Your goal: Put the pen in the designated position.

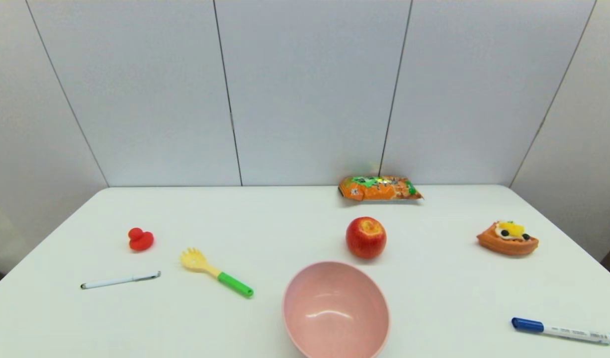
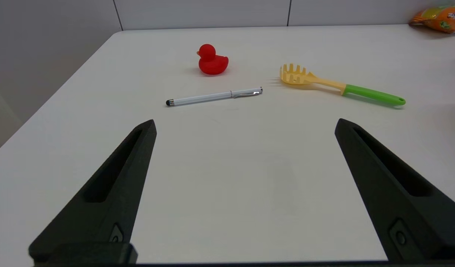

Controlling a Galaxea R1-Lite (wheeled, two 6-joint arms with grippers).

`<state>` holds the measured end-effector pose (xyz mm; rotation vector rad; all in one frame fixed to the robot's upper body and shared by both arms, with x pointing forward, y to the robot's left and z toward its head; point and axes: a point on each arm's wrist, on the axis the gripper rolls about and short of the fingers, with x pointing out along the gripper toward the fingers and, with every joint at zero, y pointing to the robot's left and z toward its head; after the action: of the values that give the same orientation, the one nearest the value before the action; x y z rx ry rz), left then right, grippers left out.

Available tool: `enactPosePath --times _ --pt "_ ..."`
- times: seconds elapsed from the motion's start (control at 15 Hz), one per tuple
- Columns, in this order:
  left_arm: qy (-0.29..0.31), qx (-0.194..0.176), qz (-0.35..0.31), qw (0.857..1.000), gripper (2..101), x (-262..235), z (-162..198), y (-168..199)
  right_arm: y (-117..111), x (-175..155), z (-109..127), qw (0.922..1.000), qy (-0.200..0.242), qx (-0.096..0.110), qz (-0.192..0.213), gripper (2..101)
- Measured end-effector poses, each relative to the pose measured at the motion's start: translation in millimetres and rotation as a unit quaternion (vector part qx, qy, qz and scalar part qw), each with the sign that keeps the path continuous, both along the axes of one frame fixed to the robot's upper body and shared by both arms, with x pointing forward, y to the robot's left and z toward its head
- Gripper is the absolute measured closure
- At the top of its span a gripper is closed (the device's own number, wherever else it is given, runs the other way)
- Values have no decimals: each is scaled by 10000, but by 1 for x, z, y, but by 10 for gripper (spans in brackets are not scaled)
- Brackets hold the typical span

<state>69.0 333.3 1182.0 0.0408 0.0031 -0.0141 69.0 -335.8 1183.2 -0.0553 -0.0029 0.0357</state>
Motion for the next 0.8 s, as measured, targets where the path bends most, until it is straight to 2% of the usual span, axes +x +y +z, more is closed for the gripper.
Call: enactPosePath --times 0.8 --pt "0 2 0 10000 54 0 0 0 0 0 0 10000 -3 11 0 43"
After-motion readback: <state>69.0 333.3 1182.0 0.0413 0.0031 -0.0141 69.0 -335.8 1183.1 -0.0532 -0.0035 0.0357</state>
